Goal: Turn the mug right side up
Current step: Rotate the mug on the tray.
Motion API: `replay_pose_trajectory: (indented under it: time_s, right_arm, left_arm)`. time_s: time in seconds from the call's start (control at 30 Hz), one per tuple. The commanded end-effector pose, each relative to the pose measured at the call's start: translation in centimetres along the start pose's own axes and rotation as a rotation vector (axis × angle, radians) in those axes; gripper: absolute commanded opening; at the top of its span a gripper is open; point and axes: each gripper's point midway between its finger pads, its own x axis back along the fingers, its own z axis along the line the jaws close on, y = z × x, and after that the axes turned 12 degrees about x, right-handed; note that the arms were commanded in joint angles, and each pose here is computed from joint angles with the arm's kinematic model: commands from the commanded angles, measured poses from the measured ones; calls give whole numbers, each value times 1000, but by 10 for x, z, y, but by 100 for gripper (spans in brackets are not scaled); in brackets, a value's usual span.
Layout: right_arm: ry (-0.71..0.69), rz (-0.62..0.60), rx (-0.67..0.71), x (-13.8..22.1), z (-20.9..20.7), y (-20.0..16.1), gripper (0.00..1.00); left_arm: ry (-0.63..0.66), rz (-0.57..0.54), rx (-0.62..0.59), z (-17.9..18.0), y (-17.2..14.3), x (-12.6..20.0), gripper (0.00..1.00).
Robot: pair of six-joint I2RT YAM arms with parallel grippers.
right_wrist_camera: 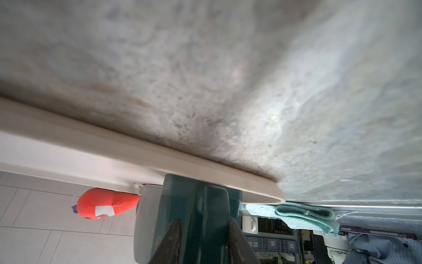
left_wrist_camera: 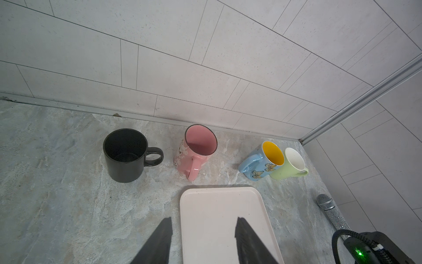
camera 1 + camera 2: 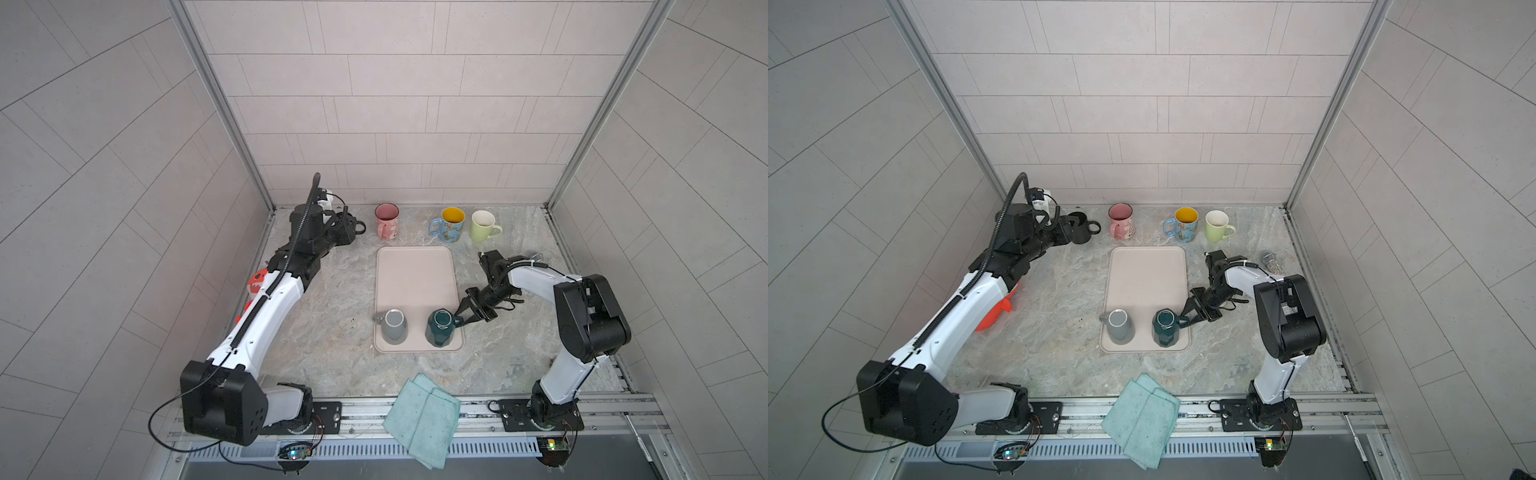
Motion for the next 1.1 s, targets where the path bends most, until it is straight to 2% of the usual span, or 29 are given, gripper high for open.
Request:
replay_pose_trajectory:
  time_s: [0.0, 0.17, 0.5, 0.7, 0.87, 1.07]
  right_arm:
    - [-33, -4, -21, 0, -4, 0, 34]
    - [-41, 9, -17, -2, -4, -5, 42]
    - [-64, 26, -2, -6, -1, -13, 50]
    - [-75, 41, 1, -12, -1, -13, 49]
    - [-71, 44, 13, -12, 5, -15, 44]
    - [-69, 43, 17, -8, 6, -19, 45]
  left_arm:
    - [6, -8, 7, 3, 1, 5, 51]
    - [7, -10, 9, 4, 1, 6, 50]
    - [11, -7, 13, 7, 0, 5, 50]
    - [13, -10, 13, 7, 1, 6, 51]
    - [15, -8, 15, 8, 1, 5, 50]
    - [19, -9, 15, 10, 0, 6, 50]
